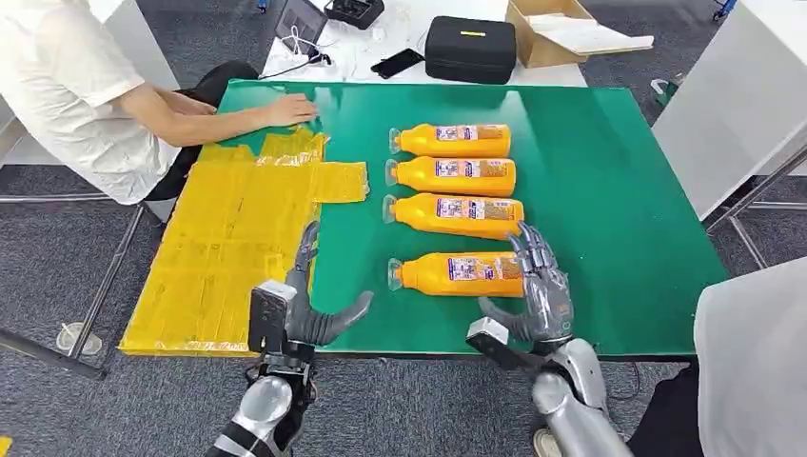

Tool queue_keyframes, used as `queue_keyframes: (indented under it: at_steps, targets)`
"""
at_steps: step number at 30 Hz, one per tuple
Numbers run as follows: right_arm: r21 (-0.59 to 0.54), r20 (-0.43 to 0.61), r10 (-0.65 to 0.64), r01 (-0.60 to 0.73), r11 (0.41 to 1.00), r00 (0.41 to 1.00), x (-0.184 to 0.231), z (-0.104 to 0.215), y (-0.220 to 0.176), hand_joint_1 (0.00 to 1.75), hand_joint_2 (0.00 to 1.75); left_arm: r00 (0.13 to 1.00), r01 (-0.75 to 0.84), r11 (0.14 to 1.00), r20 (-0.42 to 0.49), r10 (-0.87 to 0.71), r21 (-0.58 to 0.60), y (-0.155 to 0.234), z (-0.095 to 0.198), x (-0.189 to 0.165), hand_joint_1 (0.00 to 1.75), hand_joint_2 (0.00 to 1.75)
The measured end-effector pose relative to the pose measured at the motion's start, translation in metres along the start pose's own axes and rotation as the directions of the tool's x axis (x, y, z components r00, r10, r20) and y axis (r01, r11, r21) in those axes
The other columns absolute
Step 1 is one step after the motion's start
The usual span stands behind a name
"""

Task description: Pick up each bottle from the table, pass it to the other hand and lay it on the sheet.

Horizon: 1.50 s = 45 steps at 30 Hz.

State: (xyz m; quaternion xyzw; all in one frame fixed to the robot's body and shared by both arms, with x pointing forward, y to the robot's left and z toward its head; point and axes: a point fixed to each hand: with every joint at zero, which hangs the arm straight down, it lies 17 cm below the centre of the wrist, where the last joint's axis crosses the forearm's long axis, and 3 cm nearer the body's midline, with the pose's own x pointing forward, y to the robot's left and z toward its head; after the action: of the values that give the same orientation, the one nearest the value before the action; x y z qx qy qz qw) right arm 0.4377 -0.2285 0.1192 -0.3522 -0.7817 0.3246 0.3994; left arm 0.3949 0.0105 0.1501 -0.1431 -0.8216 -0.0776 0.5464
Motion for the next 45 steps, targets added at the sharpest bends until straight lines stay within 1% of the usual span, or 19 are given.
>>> queue_keyframes:
  at_steps: [6,16,18,22,25,28,30,32,35,39,42,45]
  targets:
    - [0.045,-0.009,0.042,-0.041,0.998,0.999,-0.014,-0.003,0.004,0.00,1.75,1.000,-0.011,1.000,0.002,0.011,-0.013,-0.005,-0.001,0.001,0.00,1.75]
    - [0.134,-0.052,0.020,-0.013,0.991,0.998,-0.033,-0.020,0.021,0.00,1.75,1.000,-0.026,0.999,-0.007,0.026,-0.021,-0.010,-0.005,0.003,0.00,1.75]
    - [0.141,-0.052,0.022,-0.014,0.990,0.998,-0.035,-0.024,0.023,0.00,1.75,0.999,-0.031,0.999,-0.015,0.031,-0.024,-0.011,-0.008,0.002,0.00,1.75]
    - [0.201,-0.055,-0.004,0.015,0.980,0.998,-0.034,-0.024,0.039,0.00,1.75,0.998,-0.043,0.999,-0.048,0.042,-0.026,-0.016,-0.010,-0.003,0.00,1.75]
    - [0.256,-0.053,-0.042,0.054,0.965,0.998,-0.027,-0.019,0.053,0.00,1.75,0.997,-0.043,0.998,-0.063,0.040,-0.041,-0.021,-0.009,-0.006,0.00,1.75]
    - [0.288,-0.057,-0.062,0.075,0.955,0.996,-0.023,-0.016,0.061,0.00,1.75,0.996,-0.052,0.997,-0.081,0.048,-0.053,-0.024,-0.008,-0.009,0.00,1.75]
    - [0.333,-0.076,-0.076,0.097,0.938,0.994,-0.023,-0.012,0.069,0.00,1.75,0.983,-0.128,0.989,-0.142,0.118,-0.069,-0.030,-0.007,-0.016,0.00,1.75]
    - [0.381,-0.092,-0.075,0.104,0.918,0.993,-0.026,-0.007,0.077,0.00,1.75,0.969,-0.187,0.978,-0.181,0.168,-0.093,-0.038,-0.004,-0.019,0.00,1.75]
    - [0.459,-0.115,-0.051,0.098,0.883,0.992,-0.035,0.000,0.086,0.00,1.75,0.956,-0.220,0.968,-0.223,0.190,-0.117,-0.048,0.000,-0.023,0.00,1.75]
    - [0.545,-0.125,0.030,0.043,0.837,0.992,-0.054,0.006,0.089,0.00,1.75,0.945,-0.239,0.961,-0.259,0.198,-0.138,-0.056,0.003,-0.026,0.00,1.75]
    - [0.567,-0.121,0.072,0.009,0.824,0.990,-0.062,0.005,0.086,0.00,1.75,0.944,-0.241,0.959,-0.265,0.196,-0.147,-0.060,0.004,-0.027,0.00,1.75]
    - [0.575,-0.108,0.086,-0.008,0.818,0.990,-0.065,0.005,0.084,0.00,1.75,0.944,-0.241,0.959,-0.267,0.195,-0.149,-0.061,0.005,-0.027,0.00,1.75]
